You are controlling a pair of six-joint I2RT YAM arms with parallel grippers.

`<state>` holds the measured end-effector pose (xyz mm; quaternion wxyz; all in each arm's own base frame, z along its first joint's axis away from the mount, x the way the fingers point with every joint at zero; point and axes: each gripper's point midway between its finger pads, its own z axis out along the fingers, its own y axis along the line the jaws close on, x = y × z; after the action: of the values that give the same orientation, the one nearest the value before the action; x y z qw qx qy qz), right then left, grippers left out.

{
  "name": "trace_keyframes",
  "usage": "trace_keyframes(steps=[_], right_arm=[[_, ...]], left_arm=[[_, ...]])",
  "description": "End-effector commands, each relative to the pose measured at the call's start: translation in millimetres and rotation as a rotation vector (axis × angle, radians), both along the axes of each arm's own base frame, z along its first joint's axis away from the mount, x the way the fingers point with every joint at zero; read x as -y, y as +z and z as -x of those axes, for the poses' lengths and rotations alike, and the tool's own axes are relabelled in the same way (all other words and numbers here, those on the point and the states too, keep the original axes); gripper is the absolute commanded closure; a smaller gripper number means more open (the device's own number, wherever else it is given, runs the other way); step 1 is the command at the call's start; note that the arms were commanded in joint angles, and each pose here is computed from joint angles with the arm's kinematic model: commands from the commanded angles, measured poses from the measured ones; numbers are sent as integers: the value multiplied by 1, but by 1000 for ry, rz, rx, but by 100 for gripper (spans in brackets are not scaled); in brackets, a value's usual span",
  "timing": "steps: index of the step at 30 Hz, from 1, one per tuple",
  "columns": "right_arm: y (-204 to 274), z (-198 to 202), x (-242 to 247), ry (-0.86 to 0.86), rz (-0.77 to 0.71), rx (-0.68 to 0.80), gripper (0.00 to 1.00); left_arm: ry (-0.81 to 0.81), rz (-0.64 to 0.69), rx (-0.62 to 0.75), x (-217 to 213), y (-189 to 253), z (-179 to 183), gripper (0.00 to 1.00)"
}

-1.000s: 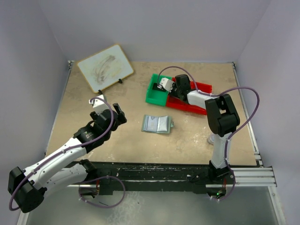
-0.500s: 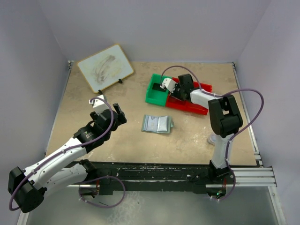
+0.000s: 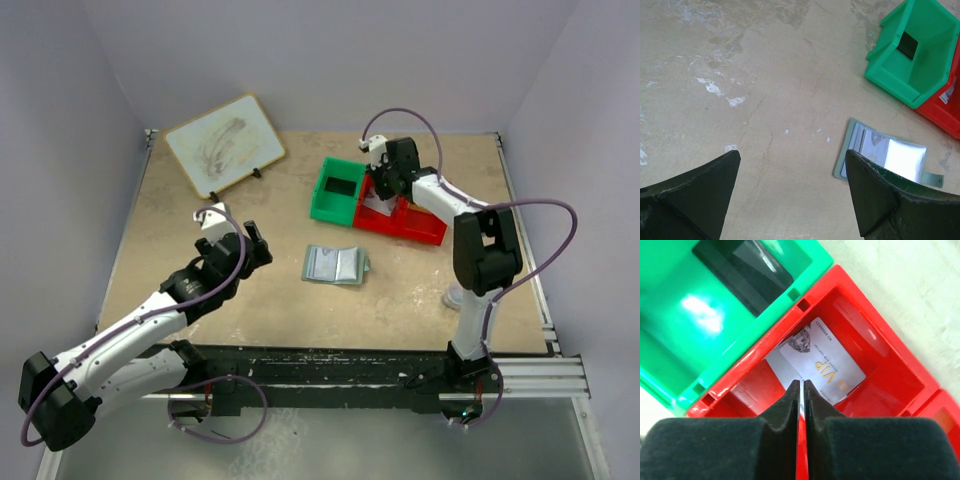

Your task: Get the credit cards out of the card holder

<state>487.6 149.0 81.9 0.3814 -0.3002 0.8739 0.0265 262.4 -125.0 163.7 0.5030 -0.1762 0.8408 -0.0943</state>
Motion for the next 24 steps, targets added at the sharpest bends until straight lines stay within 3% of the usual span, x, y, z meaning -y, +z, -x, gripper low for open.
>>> trace_keyframes(steps=[1, 11, 24], right_arm=[[-13, 19, -6, -241, -182, -176, 95], [-30, 21, -2, -415, -232, -196, 100], [-53, 1, 10, -564, -130, -146, 100]], left_arm=[[-6, 38, 33, 8, 12, -8, 16], [-19, 44, 25, 15, 10, -12, 17], [-20, 41, 21, 16, 11, -13, 17]])
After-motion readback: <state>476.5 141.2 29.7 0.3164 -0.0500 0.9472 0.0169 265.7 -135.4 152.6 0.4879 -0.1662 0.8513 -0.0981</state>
